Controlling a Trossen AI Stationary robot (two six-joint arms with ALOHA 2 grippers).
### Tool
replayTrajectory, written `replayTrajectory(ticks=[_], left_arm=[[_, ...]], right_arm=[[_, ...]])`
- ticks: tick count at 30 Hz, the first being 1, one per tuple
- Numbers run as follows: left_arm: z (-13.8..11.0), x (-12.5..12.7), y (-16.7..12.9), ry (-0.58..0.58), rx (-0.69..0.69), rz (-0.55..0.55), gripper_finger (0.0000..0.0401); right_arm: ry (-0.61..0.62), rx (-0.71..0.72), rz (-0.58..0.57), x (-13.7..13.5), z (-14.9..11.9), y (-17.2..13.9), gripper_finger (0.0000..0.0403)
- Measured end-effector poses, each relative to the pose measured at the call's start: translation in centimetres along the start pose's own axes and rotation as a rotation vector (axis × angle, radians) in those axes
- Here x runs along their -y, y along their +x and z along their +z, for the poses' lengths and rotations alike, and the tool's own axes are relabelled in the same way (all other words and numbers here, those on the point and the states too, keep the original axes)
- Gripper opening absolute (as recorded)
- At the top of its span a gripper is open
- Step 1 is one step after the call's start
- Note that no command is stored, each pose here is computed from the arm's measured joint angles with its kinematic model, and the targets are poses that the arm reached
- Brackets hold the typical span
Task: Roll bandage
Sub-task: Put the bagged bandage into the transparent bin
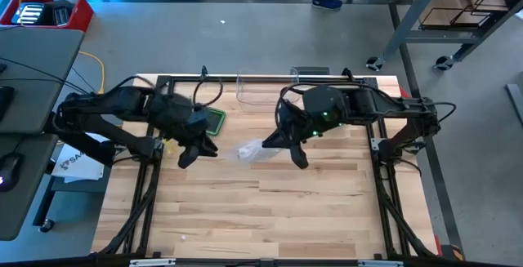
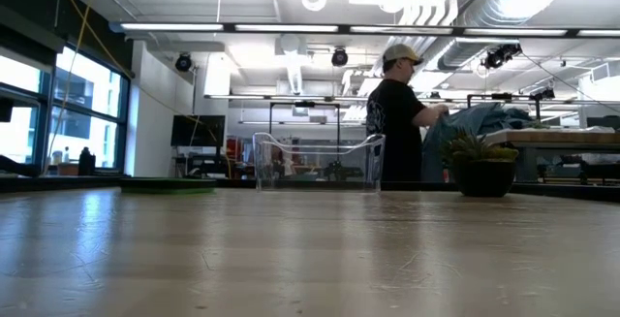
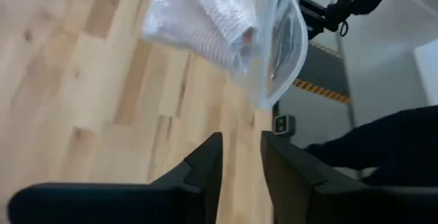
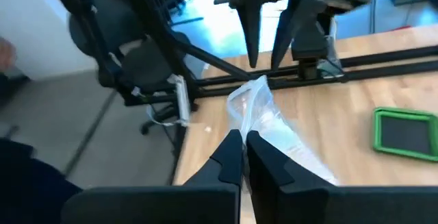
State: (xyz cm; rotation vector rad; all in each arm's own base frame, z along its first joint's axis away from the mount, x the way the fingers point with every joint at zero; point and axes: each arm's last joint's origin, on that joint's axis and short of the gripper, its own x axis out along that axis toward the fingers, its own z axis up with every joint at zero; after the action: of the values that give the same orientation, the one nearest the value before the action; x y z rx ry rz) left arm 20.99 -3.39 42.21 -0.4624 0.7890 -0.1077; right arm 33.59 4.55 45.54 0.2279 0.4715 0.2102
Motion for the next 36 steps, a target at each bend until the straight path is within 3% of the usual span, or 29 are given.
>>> replayTrajectory(ticks=[5,7,9,14,18,24,36], left_arm=[[-2.1,1.9,-0.8,0.114,0.052,0.099,0.0112],[-3.2,2.2,-0.8,0.101,0.080,0.174,0.0117],[-3.5,2.7,-0.8,0.069,0.159,0.177,0.0123],[-3.1,4.2,-1.0,0.109,0.332,0.112,0.0147],[-2.5,4.0,-1.3,0.215,0.370,0.163,0.0174],[-1.4,3.8,-3.0,0.238,0.432,0.197,0.0212],[-1.7,4.1,-1.9,0.312,0.347,0.188,0.0223]], right_arm=[[0.082,0.019,0.009,0.1,0.2,-0.1,0.0001],[0.087,0.037,0.013,0.1,0.4,0.0,0.0001],[0.104,0.055,0.021,0.0,0.6,-0.1,0.0000],[0.096,0.100,0.025,0.1,1.0,-0.1,0.0000],[0.090,0.115,0.022,0.3,1.2,-0.2,0.0000],[0.048,0.140,0.039,0.2,1.5,-0.5,0.0000],[0.029,0.193,0.058,0.4,2.1,-0.6,0.0000]])
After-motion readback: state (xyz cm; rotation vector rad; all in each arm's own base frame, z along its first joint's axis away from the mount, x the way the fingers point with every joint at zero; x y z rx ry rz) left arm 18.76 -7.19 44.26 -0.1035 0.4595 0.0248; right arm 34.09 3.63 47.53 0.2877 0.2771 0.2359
